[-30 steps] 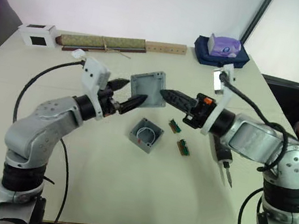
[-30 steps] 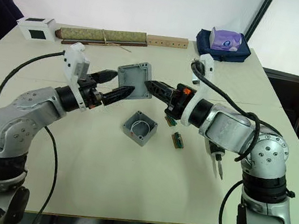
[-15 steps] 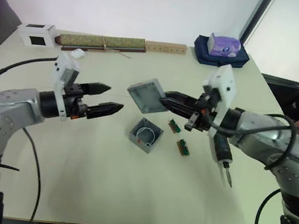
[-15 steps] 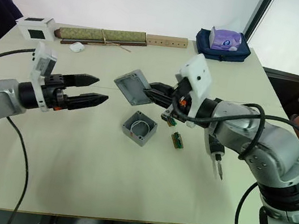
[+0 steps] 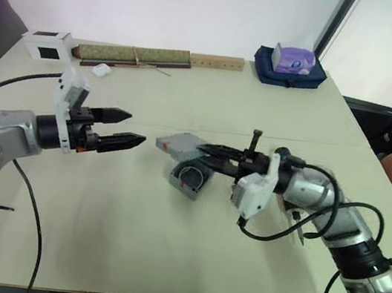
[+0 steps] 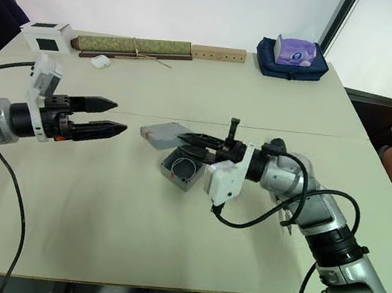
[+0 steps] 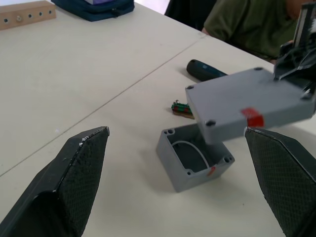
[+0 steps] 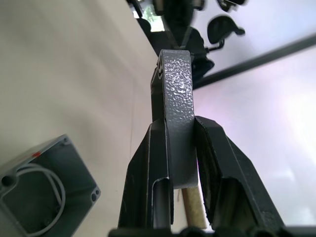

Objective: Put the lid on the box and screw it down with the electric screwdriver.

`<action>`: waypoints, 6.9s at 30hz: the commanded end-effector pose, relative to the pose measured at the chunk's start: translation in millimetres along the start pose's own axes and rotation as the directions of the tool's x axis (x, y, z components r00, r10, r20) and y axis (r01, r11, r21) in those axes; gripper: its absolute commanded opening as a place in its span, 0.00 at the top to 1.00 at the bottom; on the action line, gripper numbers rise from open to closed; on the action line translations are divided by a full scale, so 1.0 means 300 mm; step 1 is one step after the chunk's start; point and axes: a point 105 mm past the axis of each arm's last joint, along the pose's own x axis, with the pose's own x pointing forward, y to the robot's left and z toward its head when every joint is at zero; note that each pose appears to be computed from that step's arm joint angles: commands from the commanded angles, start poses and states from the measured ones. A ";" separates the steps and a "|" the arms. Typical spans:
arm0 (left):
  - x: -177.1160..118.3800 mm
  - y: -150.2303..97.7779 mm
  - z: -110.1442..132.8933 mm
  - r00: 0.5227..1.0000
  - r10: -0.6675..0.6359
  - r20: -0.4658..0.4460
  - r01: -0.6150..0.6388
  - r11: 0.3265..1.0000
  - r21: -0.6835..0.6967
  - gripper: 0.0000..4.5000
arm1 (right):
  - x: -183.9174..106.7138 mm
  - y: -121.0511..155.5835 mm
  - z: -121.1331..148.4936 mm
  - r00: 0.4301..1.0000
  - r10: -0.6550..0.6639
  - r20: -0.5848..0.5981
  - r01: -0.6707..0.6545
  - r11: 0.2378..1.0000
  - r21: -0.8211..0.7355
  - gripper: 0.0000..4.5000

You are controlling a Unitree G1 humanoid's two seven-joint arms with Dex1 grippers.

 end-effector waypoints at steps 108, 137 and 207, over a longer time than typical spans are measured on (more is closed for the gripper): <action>-0.065 -0.101 -0.041 0.998 0.036 -0.052 -0.030 0.994 0.103 0.00 | 0.036 0.142 -0.189 0.946 0.168 0.276 -0.071 0.941 -0.330 0.96; -0.018 -0.078 -0.012 0.998 -0.027 -0.060 0.036 0.989 0.143 0.00 | 0.018 0.155 -0.183 0.965 0.106 0.239 -0.053 0.974 -0.218 0.96; 0.023 -0.118 0.229 0.921 -0.279 0.273 0.264 0.960 0.093 0.93 | 0.023 -0.319 0.085 0.956 -0.271 0.114 -0.130 -0.039 0.991 0.96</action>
